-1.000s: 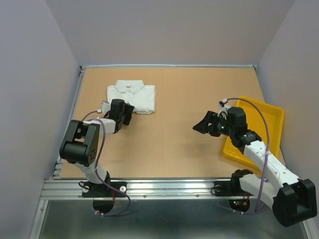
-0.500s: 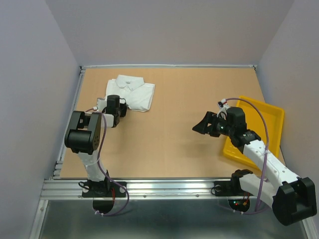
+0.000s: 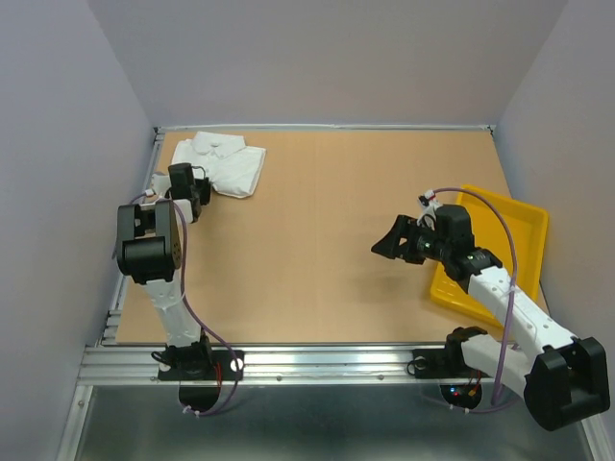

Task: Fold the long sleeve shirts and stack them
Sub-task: Neatly place the folded shirt to the corner

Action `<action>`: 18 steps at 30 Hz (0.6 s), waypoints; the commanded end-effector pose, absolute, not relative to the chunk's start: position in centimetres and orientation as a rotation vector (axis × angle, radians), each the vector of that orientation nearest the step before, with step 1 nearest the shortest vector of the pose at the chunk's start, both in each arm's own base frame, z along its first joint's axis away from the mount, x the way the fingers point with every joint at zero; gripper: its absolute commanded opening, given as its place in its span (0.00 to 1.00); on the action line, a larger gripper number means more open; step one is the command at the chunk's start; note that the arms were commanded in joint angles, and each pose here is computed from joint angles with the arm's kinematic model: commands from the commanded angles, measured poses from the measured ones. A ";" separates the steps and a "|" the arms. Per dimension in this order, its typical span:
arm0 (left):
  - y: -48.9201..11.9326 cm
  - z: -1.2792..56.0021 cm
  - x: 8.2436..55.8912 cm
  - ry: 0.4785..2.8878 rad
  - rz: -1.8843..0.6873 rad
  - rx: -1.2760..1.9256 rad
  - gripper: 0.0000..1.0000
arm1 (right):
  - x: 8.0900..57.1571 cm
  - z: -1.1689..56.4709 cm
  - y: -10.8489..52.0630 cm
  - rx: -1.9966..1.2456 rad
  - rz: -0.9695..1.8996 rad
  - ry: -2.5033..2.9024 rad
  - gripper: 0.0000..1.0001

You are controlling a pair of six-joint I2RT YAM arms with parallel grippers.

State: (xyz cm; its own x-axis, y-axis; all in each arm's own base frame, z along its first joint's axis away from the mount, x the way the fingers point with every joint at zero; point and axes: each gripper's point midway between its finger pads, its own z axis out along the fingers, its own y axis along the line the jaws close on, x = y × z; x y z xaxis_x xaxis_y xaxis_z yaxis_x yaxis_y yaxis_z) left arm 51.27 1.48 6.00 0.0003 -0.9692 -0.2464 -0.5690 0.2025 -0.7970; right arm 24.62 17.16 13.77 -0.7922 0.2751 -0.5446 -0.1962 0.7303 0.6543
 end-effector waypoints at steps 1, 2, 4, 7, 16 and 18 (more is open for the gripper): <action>3.9 5.3 52.4 1.695 -0.580 -1.447 0.00 | 26.0 16.9 17.5 0.003 0.953 2.209 0.79; 4.0 5.0 52.4 1.711 -0.602 -1.449 0.00 | 26.0 16.8 17.5 0.002 0.948 2.211 0.79; 5.2 4.3 52.5 1.715 -0.587 -1.460 0.00 | 26.0 16.7 17.4 0.002 0.945 2.214 0.79; 6.0 4.2 52.9 1.713 -0.574 -1.455 0.01 | 25.9 16.7 17.4 0.005 0.941 2.215 0.79; 6.0 4.8 53.6 1.756 -0.627 -1.428 0.29 | 25.2 17.8 17.0 0.010 0.939 2.183 0.79; 5.2 4.9 52.8 1.768 -0.652 -1.416 0.43 | 25.2 18.1 16.7 0.023 0.916 2.175 0.79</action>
